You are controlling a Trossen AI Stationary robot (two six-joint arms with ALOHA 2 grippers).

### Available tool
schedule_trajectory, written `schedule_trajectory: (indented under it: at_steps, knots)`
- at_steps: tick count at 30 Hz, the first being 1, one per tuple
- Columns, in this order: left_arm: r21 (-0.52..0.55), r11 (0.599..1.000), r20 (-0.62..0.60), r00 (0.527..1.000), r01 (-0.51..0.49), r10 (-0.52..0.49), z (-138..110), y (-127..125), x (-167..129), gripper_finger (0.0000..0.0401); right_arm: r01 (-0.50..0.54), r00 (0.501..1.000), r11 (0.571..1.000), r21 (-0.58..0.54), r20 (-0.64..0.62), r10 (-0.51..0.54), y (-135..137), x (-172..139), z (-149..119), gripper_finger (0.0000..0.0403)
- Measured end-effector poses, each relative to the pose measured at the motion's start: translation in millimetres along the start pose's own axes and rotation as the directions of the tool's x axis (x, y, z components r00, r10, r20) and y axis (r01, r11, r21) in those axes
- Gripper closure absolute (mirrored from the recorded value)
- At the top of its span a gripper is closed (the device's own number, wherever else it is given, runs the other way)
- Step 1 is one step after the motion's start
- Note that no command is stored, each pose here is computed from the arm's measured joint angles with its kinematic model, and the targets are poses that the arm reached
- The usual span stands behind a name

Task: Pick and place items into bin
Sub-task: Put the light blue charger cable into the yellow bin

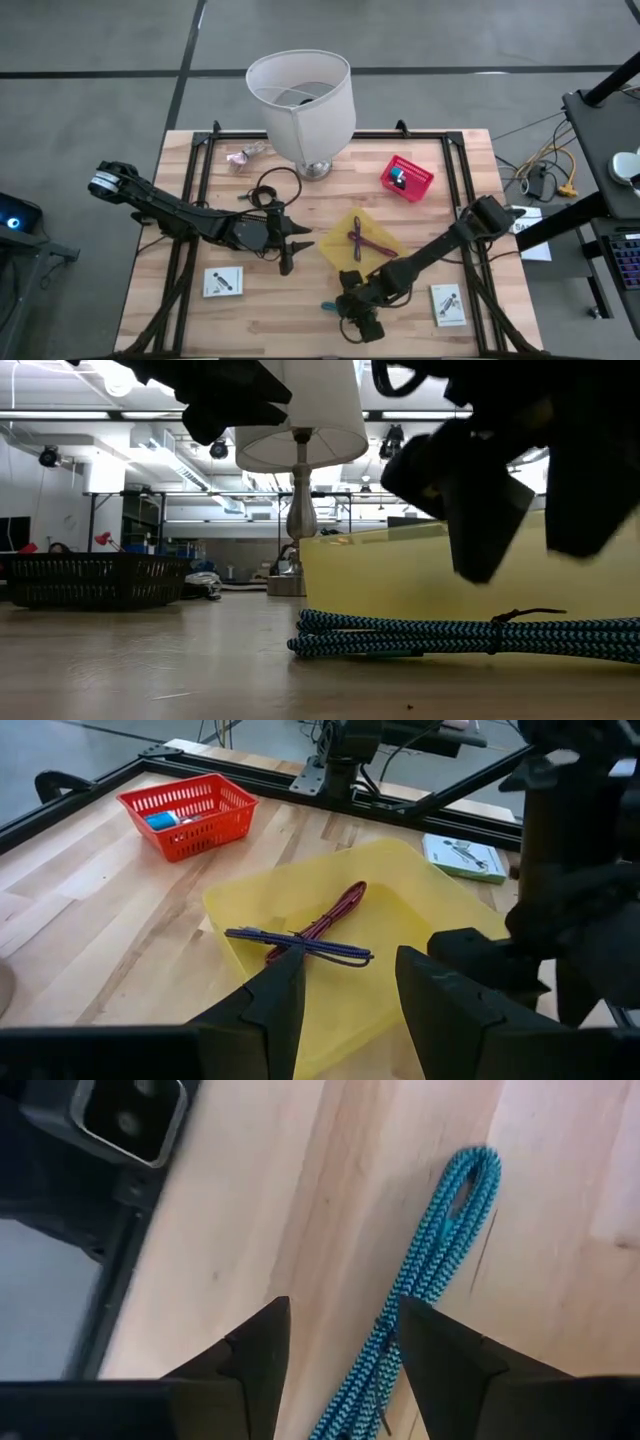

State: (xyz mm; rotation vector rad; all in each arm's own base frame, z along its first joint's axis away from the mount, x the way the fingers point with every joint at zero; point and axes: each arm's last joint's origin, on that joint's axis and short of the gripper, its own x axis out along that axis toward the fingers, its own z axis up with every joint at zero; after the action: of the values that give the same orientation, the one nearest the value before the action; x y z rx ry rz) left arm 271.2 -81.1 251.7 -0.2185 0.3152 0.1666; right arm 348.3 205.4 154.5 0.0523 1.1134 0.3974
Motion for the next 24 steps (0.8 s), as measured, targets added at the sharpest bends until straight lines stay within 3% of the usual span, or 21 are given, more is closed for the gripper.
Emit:
schedule_trajectory:
  at_steps: [10, 24]
  knots:
    - [0.000, 1.000, 0.000, 1.000, 0.000, 0.000, 0, 0, 0, 0.0260, 0.099, 0.994, 0.995, 0.028, -0.044, -0.098, -5, 7, -7, 0.0250]
    - [0.000, 1.000, 0.000, 1.000, 0.000, 0.000, 0, 0, 0, 0.0260, 0.077, 0.985, 0.997, 0.030, -0.155, -0.071, -6, 4, -16, 0.0265]
